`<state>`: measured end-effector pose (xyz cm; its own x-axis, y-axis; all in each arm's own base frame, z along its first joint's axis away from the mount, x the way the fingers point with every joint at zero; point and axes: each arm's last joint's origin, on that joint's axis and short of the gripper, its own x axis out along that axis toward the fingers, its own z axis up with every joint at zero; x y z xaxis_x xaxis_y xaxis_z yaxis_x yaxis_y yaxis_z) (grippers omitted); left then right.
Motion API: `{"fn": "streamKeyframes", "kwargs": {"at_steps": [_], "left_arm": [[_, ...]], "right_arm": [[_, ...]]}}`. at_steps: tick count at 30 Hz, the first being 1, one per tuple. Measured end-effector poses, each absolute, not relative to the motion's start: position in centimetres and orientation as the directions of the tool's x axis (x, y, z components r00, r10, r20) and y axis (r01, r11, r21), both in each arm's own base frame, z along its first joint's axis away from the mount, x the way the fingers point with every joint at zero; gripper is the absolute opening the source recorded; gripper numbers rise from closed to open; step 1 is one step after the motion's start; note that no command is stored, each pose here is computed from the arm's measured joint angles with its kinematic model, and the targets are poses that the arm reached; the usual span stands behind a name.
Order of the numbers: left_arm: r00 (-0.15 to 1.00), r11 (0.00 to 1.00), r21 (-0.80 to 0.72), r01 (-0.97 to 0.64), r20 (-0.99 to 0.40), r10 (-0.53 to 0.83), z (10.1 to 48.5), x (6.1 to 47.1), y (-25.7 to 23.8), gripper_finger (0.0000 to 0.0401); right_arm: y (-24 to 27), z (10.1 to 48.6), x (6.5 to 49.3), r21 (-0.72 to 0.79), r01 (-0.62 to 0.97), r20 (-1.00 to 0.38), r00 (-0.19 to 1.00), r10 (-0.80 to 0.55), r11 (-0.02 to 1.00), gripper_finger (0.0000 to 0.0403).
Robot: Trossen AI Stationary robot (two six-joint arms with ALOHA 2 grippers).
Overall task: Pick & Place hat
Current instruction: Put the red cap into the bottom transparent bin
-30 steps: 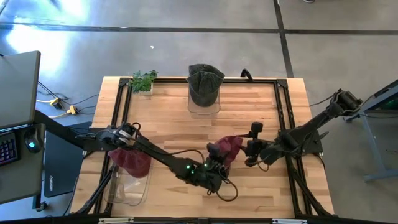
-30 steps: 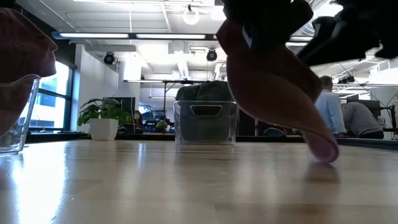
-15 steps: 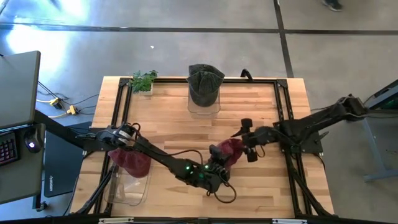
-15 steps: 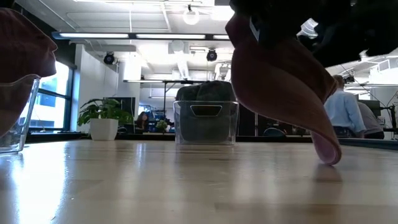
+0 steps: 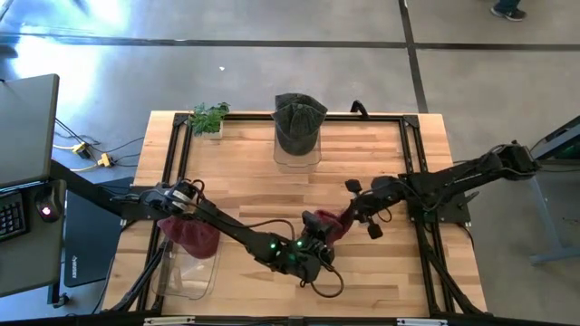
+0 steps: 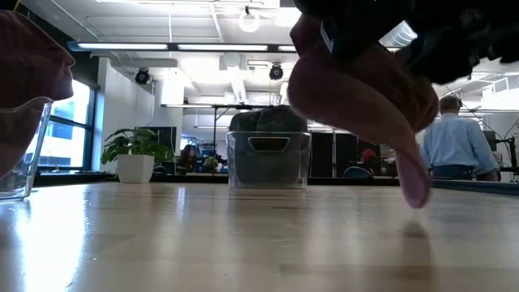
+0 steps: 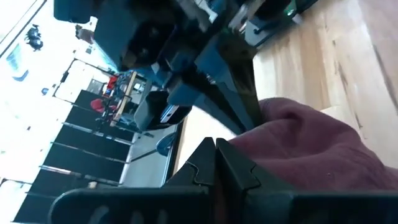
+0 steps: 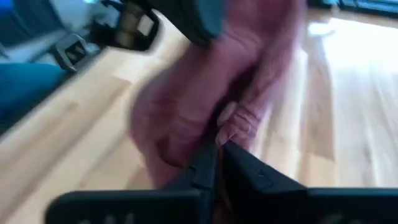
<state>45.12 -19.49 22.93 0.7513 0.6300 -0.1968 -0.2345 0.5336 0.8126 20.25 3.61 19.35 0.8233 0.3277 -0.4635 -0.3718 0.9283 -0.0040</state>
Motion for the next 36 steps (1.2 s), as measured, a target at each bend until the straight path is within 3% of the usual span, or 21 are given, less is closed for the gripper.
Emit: {"fn": "streamKeyframes", "kwargs": {"at_steps": [8,13,19,25,27,32,36], "left_arm": [[0.724,0.481,0.848,-0.224,-0.185,0.664,22.7,44.5,-20.2,0.0000],[0.738,0.458,0.875,-0.157,-0.204,0.643,23.1,43.3,-21.5,0.0004],[0.681,0.393,0.910,-0.132,-0.205,0.703,23.1,41.8,-21.4,0.0056],[0.691,0.433,0.882,-0.188,-0.194,0.696,25.2,40.5,-21.8,0.0118],[0.716,0.502,0.840,-0.205,-0.221,0.662,25.7,40.5,-21.7,0.0132],[0.798,0.679,0.720,-0.142,-0.323,0.510,27.9,41.1,-20.0,0.0146],[0.785,0.715,0.695,-0.076,-0.401,0.473,27.0,42.7,-16.9,0.0147]], "right_arm": [[3.7,21.1,20.1,0.043,-0.432,-0.409,0.815,0.411,0.901,0.0007],[3.2,22.8,18.7,0.049,-0.384,-0.345,0.859,0.377,0.922,0.0008],[2.9,23.9,17.2,0.097,-0.336,-0.314,0.883,0.349,0.937,0.0006],[3.0,24.4,17.3,0.096,-0.366,-0.263,0.887,0.379,0.925,0.0006],[3.0,24.3,17.4,0.098,-0.368,-0.269,0.885,0.381,0.925,0.0004],[3.1,23.8,17.8,0.108,-0.368,-0.301,0.873,0.383,0.923,0.0005],[3.3,23.4,18.1,0.126,-0.397,-0.320,0.851,0.416,0.909,0.0003]]}}
